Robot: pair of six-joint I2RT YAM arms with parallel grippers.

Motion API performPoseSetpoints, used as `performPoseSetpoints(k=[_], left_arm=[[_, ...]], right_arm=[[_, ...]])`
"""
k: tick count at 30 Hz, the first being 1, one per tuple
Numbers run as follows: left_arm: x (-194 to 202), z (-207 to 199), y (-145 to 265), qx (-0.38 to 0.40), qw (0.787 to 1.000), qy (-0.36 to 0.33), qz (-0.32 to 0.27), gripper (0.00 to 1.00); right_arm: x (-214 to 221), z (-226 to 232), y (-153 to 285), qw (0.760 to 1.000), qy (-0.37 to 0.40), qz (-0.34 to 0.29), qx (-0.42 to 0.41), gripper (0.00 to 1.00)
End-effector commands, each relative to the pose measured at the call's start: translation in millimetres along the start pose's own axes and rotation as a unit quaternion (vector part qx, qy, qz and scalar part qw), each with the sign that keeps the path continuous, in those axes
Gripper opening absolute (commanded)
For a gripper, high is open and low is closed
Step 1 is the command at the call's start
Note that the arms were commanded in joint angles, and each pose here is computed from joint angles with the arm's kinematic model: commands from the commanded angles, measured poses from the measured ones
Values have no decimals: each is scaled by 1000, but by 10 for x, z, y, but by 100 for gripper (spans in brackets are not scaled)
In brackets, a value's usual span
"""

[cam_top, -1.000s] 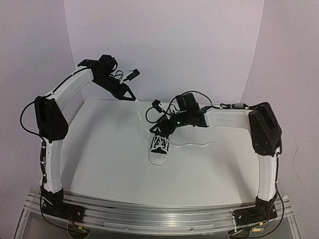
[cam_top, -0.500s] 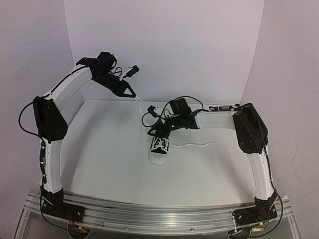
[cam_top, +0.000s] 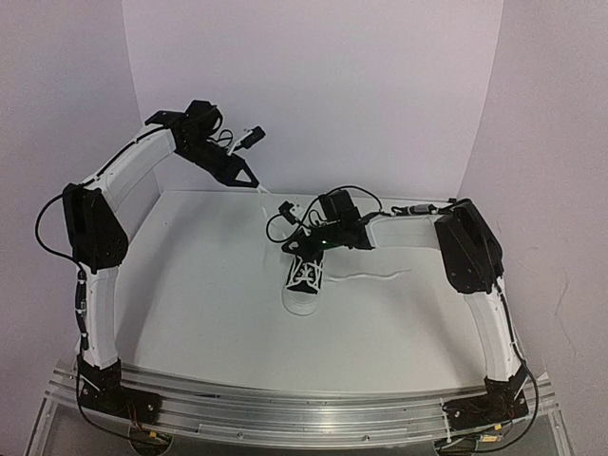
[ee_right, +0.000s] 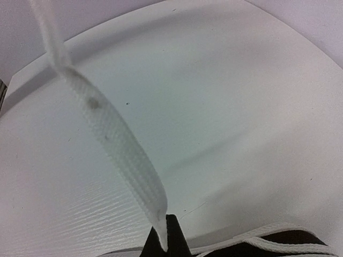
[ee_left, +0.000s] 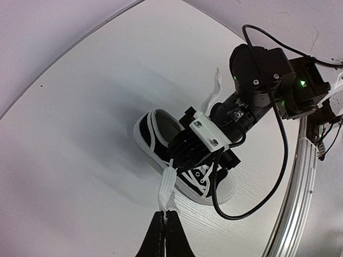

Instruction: Tie the shoes

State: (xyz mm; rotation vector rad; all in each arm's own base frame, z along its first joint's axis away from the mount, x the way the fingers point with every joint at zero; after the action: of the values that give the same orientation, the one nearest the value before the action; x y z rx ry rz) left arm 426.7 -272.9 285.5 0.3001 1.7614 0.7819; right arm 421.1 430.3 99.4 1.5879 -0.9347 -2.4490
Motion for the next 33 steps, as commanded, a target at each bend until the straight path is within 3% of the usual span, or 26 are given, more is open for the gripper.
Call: performPoseSetpoints(k=[1,5,7,9,12,15,20,23,27,30,33], left_arm=[[414,40,33,-25,998,-31,47,4],[1148,-157,-331,45,991,-84,99,65],[1325,-261,-394,74,985,-127,93,80],[1427,-338,-409,98,977,-172,79,85],[1398,-332,-435,105,962,-248,42,85],[1131,-223,-514,92,956,-278,-25,79],[637,-158,-749,94,950,-253,-156,51],[664,-207,-980,134,950,-219,-178,43],[637,-239,-1163,145,950,-184,-205,44],[675,-210,-1284,159,956,-142,-201,37],[699,-178,-1357,166,959,-118,-194,36]], right_arm=[[-236,94,207,999,6,-40,11,0],[-254,175,299,999,13,-48,-1,0],[-262,194,320,998,15,-53,-8,0],[-270,201,334,998,11,-57,-17,0],[-301,203,357,998,12,-64,-23,0],[-313,193,382,997,15,-68,-19,0],[-402,149,453,995,15,-92,-17,0],[-465,142,486,994,6,-103,-25,0],[-421,128,487,995,0,-100,-19,0],[-381,106,485,995,-4,-97,-13,0],[-411,127,500,995,-2,-101,-16,0]])
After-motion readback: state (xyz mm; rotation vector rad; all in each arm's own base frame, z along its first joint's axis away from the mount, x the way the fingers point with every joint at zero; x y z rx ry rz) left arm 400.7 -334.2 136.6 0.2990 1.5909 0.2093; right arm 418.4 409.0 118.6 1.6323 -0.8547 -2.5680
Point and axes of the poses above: each gripper's point midway between its finger pads, its own y axis back along the fingers, its own z axis along the line the jaws close on, x = y × z, the point moved 3 cm from there along y, back along the fingers, and after that the axes turned 8 degrees about -y, right-handed, at the moved point
